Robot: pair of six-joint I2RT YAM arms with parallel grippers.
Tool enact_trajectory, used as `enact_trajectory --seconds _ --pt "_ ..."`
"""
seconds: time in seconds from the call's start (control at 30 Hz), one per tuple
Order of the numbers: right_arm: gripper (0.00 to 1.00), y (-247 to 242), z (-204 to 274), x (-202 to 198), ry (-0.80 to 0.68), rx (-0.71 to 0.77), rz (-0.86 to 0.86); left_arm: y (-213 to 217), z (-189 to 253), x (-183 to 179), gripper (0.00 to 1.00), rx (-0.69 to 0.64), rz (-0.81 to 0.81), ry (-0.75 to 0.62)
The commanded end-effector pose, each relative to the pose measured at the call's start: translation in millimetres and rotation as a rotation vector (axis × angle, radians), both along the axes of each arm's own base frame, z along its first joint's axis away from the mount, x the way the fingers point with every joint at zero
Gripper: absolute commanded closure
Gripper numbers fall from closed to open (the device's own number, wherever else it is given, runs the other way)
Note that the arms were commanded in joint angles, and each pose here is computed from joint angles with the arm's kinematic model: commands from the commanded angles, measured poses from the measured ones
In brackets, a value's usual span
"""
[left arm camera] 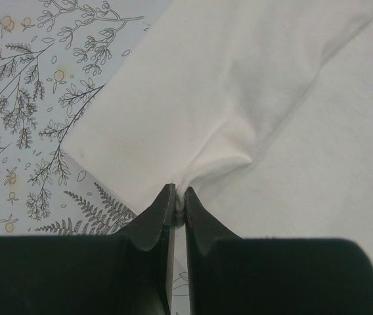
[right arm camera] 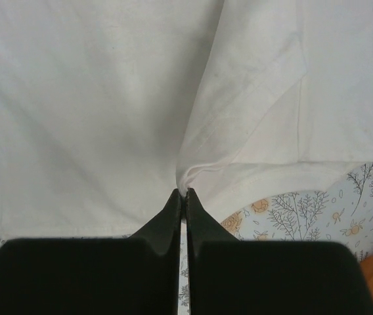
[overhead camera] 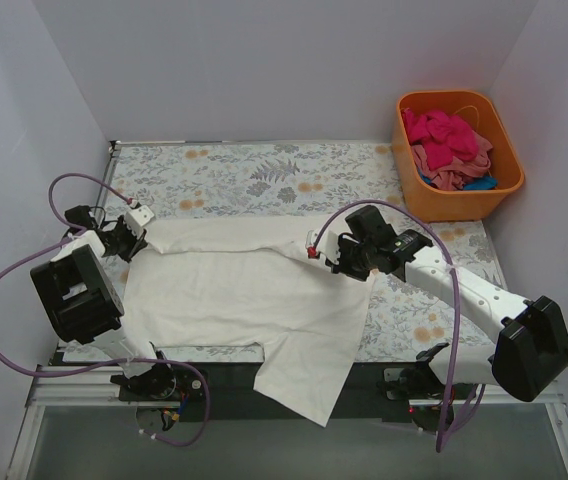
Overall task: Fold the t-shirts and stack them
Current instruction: Fold the tshirt
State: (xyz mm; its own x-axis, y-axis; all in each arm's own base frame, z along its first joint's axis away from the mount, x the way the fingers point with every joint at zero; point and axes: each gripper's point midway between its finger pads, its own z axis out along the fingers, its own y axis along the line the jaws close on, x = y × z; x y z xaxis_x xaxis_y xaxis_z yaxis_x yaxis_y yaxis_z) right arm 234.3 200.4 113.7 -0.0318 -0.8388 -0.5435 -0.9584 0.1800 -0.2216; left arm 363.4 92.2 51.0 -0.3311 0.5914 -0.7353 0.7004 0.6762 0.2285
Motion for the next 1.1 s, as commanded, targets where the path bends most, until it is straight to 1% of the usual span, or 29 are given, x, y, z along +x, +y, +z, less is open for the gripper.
enact_trajectory --seconds 0.0,0.13,0.2,0.3,0.43,0.5,0.57,0.6,0.63,0.67,0.7,0.73,0.77,0.8,0.83,0.87,0.9,0.93,0.97,1.0,1.03,1.07 --pt "0.99 3 8 6 -0.041 0.008 0.016 3 21 6 1.0 0.006 -0.003 -0.043" --pt "0.99 -1 23 17 -0.114 -0.006 0.014 3 35 10 1.0 -0.029 0.003 -0.039" --pt "0.99 -4 30 21 -0.135 0.0 0.006 4 40 10 1.0 -0.027 0.001 -0.044" --pt "0.99 -7 34 25 -0.16 -0.004 0.013 4 36 5 1.0 -0.004 -0.013 -0.039" --pt "0.99 -5 27 13 -0.126 0.004 0.064 6 24 0 1.0 0.014 -0.017 -0.015" --pt "0.99 -5 20 0 -0.073 -0.007 0.095 8 20 -1 0.94 0.022 -0.015 -0.004" --pt "0.81 -2 18 -16 -0.028 0.001 0.146 8 20 -6 0.85 0.019 -0.041 0.001" --pt "0.73 -3 15 -28 0.001 -0.011 0.179 7 21 -9 0.82 0.013 -0.06 0.001" --pt "0.57 -1 15 -35 0.016 0.002 0.2 3 21 -18 0.79 -0.004 -0.087 0.024" --pt "0.52 -1 16 -41 0.024 0.006 0.214 9 31 -15 0.77 -0.003 -0.094 0.009" --pt "0.46 0 19 -48 0.023 0.021 0.23 5 36 -17 0.68 -0.035 -0.113 0.01" --pt "0.44 0 21 -52 0.034 0.03 0.23 -3 36 -27 0.66 -0.073 -0.142 0.053" --pt "0.44 0 22 -51 0.033 0.034 0.217 -4 45 -25 0.63 -0.08 -0.16 0.046" --pt "0.45 1 26 -47 0.025 0.035 0.198 -9 51 -27 0.57 -0.098 -0.177 0.047" --pt "0.47 0 27 -43 0.04 0.041 0.155 -24 62 -30 0.55 -0.142 -0.203 0.037" --pt "0.48 0 22 -37 0.08 0.042 0.12 -33 67 -30 0.55 -0.176 -0.192 0.046" --pt "0.5 -6 31 -17 0.09 0.076 0.041 -42 73 -24 0.54 -0.198 -0.19 0.03" --pt "0.52 -3 32 -14 0.162 0.13 -0.013 -65 81 -23 0.54 -0.201 -0.236 0.022" --pt "0.53 -12 22 4 0.228 0.131 -0.104 -82 79 -27 0.54 -0.248 -0.219 0.071" --pt "0.55 -13 18 12 0.273 0.143 -0.156 -94 86 -16 0.54 -0.244 -0.229 0.034" --pt "0.58 -10 25 23 0.294 0.173 -0.184 -127 90 -14 0.54 -0.267 -0.289 0.037" --pt "0.6 -10 11 29 0.373 0.171 -0.246 -147 96 -15 0.53 -0.337 -0.251 0.087"
